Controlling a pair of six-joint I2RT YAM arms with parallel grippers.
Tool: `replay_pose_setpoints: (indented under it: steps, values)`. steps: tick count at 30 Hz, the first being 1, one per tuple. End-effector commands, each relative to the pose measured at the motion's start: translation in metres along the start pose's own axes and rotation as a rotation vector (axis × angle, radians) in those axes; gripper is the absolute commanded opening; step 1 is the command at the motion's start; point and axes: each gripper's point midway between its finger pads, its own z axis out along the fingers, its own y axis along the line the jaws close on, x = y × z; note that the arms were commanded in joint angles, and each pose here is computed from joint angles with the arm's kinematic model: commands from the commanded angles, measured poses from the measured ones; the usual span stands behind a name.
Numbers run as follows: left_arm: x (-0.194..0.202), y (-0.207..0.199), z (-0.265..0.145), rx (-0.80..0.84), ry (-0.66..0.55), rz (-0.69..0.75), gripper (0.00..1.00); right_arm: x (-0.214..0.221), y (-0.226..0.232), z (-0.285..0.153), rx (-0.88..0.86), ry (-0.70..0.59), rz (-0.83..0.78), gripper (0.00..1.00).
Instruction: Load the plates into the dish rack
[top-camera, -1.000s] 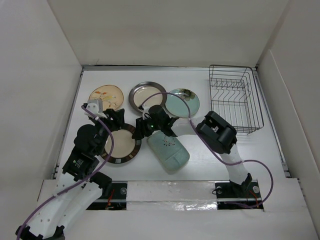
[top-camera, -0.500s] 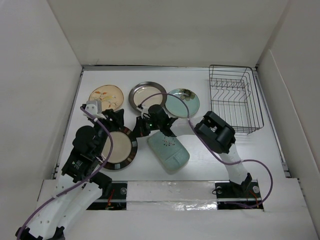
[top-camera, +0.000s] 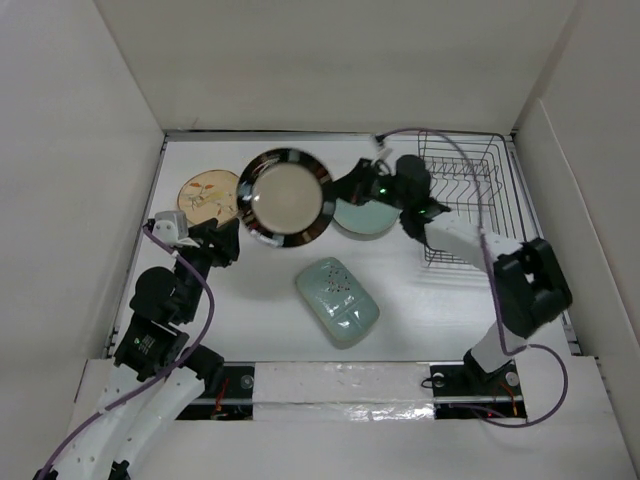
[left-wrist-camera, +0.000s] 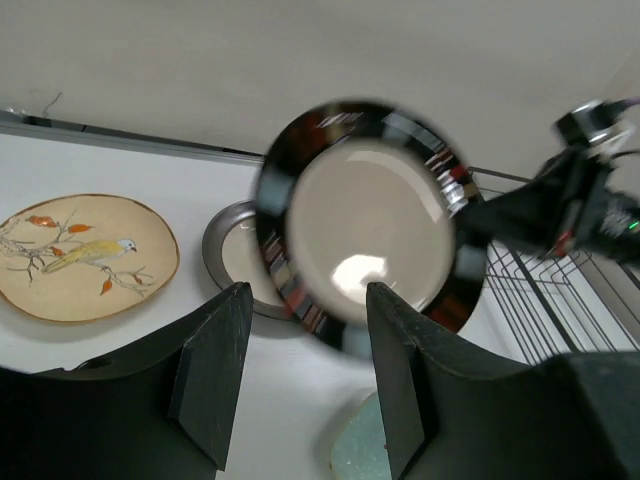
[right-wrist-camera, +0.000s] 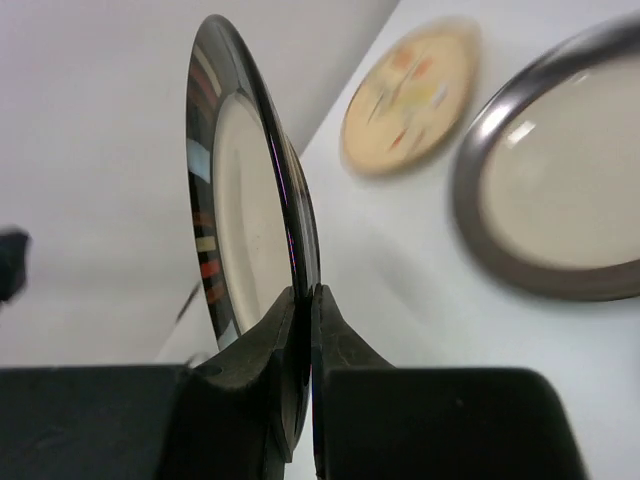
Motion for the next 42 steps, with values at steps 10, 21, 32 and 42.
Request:
replay_pose_setpoints:
  steps: [10,21,32,42]
  values:
    - [-0.022,-0.03,-0.018,0.177,-0.057,-0.044,0.46,-0.246,-0.056,-0.288,0.77,-0.799,-0.337,0.0]
    - [-0.043,-0.049,-0.05,0.314,-0.124,-0.067,0.48,-0.337,-0.087,-0.428,1.223,-0.887,-0.571,0.0]
    - [-0.053,-0.043,-0.059,0.294,-0.166,-0.074,0.48,-0.332,-0.117,-0.443,1.498,-0.615,-0.717,0.0]
    - [-0.049,-0.044,-0.057,0.296,-0.15,-0.073,0.48,-0.316,-0.146,-0.425,1.524,-0.494,-0.732,0.0]
